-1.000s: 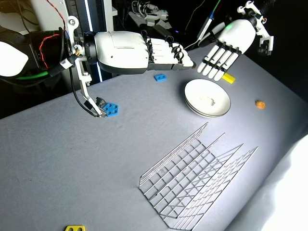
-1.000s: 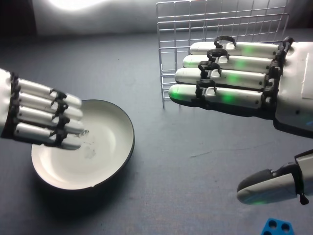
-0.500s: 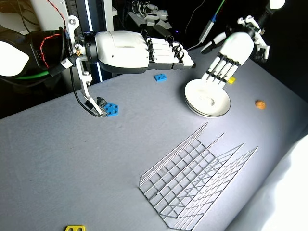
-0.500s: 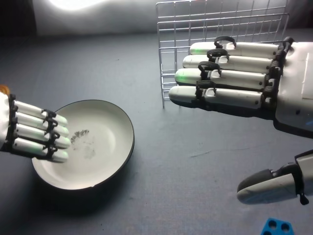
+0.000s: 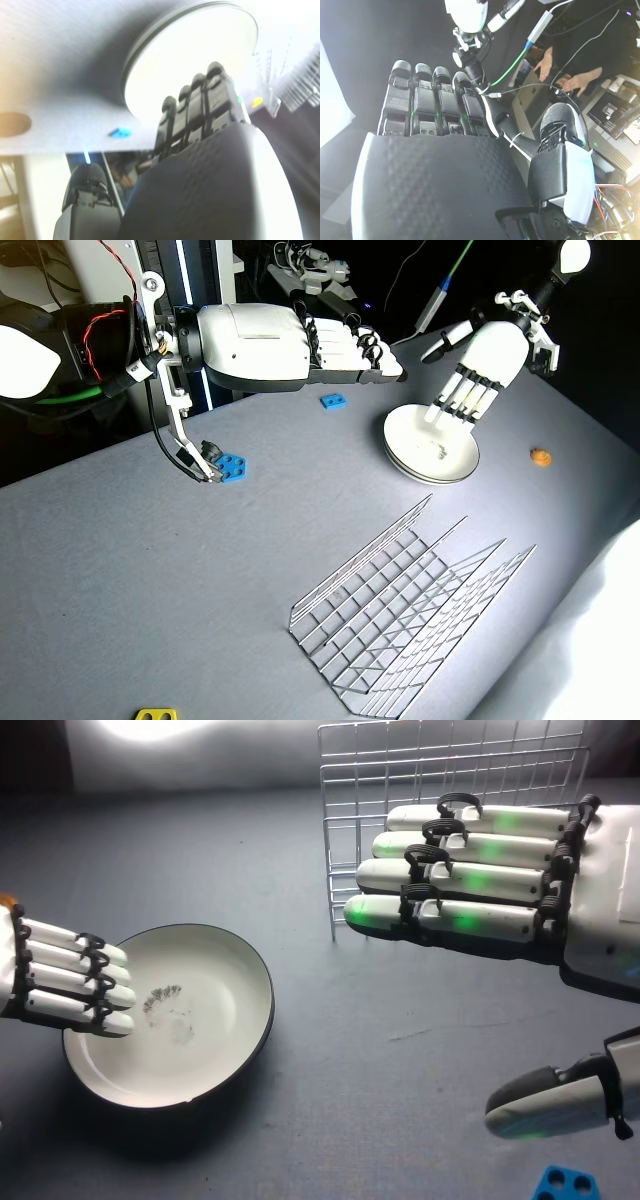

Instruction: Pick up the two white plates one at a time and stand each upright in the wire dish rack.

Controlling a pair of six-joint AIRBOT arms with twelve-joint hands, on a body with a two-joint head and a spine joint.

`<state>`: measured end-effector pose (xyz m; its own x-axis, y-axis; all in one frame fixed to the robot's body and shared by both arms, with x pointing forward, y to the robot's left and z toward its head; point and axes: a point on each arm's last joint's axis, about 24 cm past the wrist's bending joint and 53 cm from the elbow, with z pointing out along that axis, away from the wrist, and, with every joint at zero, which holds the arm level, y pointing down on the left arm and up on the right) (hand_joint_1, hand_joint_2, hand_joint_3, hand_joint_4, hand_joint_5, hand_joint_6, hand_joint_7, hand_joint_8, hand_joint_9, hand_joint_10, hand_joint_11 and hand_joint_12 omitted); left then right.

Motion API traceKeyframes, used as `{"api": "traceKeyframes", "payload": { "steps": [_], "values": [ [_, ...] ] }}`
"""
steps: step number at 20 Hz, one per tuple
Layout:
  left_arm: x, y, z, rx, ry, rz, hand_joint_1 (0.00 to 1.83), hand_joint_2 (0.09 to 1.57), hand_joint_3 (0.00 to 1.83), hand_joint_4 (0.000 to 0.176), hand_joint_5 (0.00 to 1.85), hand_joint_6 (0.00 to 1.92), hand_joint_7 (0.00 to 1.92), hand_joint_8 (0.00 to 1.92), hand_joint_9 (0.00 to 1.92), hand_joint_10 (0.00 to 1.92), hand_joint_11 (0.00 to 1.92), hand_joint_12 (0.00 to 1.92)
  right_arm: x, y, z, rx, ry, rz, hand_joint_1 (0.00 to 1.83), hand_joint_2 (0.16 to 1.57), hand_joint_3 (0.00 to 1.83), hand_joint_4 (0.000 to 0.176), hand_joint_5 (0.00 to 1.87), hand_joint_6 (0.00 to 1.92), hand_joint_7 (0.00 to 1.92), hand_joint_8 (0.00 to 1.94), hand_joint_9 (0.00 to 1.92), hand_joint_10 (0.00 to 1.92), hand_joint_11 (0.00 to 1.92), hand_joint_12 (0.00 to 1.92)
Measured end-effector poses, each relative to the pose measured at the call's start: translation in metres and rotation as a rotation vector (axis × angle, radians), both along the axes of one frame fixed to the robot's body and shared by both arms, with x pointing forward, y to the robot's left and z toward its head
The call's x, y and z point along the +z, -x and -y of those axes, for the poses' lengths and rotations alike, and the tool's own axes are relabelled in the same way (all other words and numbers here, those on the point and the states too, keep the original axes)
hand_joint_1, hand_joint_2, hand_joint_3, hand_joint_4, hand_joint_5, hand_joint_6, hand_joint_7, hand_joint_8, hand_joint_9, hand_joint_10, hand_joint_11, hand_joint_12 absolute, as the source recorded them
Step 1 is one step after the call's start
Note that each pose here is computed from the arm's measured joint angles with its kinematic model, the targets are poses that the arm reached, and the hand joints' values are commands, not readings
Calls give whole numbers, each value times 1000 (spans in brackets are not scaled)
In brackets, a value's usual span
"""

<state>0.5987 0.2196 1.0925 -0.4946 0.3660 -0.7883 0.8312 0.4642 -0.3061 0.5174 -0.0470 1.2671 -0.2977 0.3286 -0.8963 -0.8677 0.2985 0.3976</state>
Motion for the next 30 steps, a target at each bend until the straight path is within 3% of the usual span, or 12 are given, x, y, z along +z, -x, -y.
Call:
{"api": "traceKeyframes", "payload": {
  "steps": [20,30],
  "values": [
    [-26,-3,-9,30,-33,-53,0,1113,0,0,63,1,17,0,5,0,0,0,-3,3,-1,4,21,30,0,1098,8,0,56,2,21,0,0,0,0,0],
    [-31,2,-9,10,-44,-52,0,1111,0,0,78,1,20,0,1,0,0,0,-13,7,-13,14,60,81,40,1097,1,0,31,7,9,3,0,0,0,0]
  ]
}}
